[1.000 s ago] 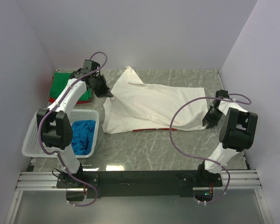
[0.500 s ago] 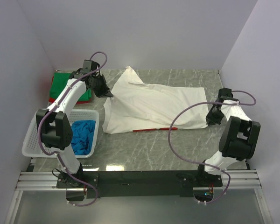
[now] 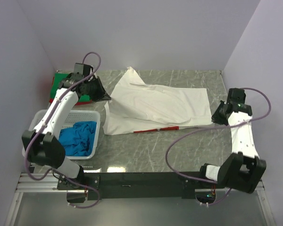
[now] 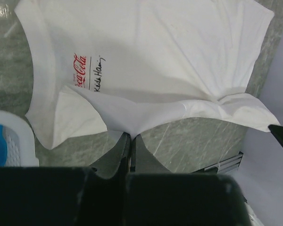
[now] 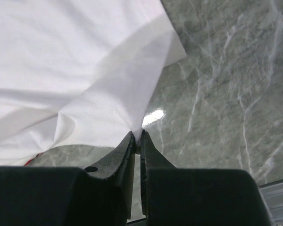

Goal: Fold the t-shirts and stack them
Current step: Fold the tshirt

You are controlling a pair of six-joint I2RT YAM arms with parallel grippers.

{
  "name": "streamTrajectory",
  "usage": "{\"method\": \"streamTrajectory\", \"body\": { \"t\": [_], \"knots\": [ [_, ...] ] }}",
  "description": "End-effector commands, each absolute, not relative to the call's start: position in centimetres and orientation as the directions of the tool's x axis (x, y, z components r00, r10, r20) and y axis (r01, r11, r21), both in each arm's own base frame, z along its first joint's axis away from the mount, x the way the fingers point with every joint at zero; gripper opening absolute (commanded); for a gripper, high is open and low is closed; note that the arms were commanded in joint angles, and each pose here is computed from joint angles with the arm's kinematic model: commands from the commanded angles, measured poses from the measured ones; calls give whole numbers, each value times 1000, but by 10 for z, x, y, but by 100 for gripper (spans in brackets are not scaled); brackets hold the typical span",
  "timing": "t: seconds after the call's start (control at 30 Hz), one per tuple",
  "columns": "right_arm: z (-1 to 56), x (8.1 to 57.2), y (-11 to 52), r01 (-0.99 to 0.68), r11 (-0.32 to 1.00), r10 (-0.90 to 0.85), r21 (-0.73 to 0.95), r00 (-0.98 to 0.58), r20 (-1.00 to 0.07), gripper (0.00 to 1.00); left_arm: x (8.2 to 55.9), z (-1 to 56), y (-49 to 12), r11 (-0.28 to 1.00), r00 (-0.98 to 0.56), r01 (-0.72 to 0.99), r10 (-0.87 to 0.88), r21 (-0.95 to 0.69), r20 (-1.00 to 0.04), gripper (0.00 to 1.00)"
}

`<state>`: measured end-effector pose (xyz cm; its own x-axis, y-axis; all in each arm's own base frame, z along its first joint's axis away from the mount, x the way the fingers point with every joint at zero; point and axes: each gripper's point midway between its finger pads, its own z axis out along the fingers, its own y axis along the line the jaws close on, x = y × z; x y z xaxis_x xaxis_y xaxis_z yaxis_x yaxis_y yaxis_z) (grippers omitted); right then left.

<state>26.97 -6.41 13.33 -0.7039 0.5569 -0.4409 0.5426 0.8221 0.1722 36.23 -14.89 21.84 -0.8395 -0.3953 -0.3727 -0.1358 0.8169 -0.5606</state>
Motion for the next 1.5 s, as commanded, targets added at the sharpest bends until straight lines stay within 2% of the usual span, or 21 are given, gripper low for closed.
{"method": "streamTrajectory", "body": {
  "t": [0.0,0.23,0.53,0.73,0.9,1.03,1.17,1.3,1.47],
  "knots": [
    [158,253,-44,512,826,558,235,-684,-470,0,335,249,-147,793,-819,-100,-408,-600,-402,1],
    [183,222,-28,494,828,553,264,-649,-522,0,264,273,-142,740,-789,-141,-485,-657,-377,1],
    [201,182,-13,464,833,547,300,-610,-574,0,182,272,-134,659,-766,-228,-576,-717,-286,1],
    [193,152,-9,469,840,534,272,-632,-562,0,147,267,-127,633,-756,-278,-609,-723,-242,1],
    [197,139,-10,472,842,526,262,-610,-593,0,125,257,-123,622,-757,-304,-617,-722,-213,1],
    [193,144,-11,477,840,531,260,-618,-579,0,125,256,-123,621,-756,-305,-619,-722,-213,1],
    [184,160,-8,487,827,556,281,-633,-538,0,151,263,-127,635,-756,-268,-605,-725,-251,1],
    [177,185,-15,493,825,558,277,-631,-539,0,198,255,-136,699,-789,-218,-537,-681,-299,1],
    [149,216,-21,505,830,554,239,-690,-466,0,250,250,-145,752,-815,-151,-463,-642,-349,1]
  ]
}}
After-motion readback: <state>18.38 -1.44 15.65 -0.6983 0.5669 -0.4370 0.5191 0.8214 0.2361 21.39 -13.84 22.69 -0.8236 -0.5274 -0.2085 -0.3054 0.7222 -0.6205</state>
